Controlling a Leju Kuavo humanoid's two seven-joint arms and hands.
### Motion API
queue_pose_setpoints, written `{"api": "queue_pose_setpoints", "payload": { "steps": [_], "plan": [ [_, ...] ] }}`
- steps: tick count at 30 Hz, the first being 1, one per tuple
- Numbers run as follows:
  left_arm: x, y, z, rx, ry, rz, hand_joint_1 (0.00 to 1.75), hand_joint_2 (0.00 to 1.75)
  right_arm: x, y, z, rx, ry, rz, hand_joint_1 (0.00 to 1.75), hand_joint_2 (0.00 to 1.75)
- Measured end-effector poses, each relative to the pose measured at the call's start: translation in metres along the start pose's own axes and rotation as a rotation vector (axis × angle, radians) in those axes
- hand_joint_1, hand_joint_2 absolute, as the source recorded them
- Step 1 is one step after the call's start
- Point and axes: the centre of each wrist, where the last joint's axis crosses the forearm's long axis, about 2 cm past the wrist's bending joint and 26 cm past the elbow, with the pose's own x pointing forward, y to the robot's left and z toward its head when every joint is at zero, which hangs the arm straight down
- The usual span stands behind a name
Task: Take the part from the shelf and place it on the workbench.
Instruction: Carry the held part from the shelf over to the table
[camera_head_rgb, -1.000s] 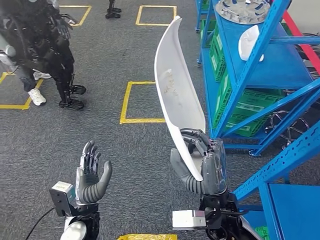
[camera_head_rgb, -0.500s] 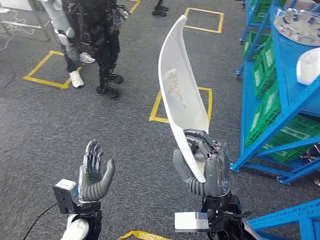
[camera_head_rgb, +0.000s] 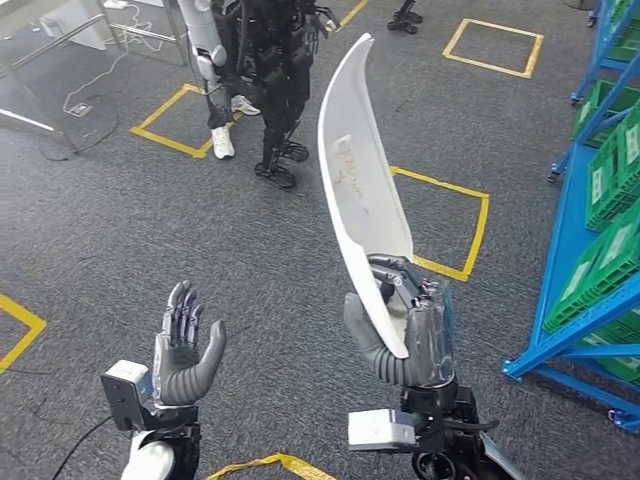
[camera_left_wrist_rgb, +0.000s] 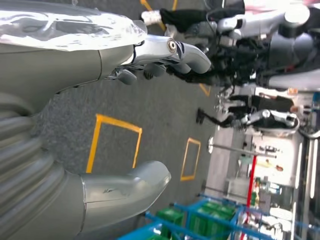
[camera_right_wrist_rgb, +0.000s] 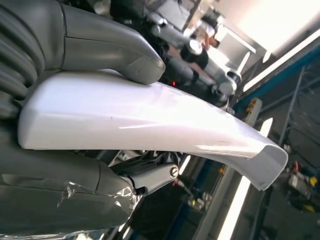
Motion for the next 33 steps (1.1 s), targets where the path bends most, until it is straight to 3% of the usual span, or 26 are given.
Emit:
{"api": "queue_pose_setpoints", "payload": {
  "steps": [33],
  "plan": [
    [0.0022,-0.0001,-0.008,-0.019,0.0,0.012,0.0,1.75,-0.0017,0.0008,0.0055,0.009,0.039,-0.034,1.75,1.75]
  ]
}}
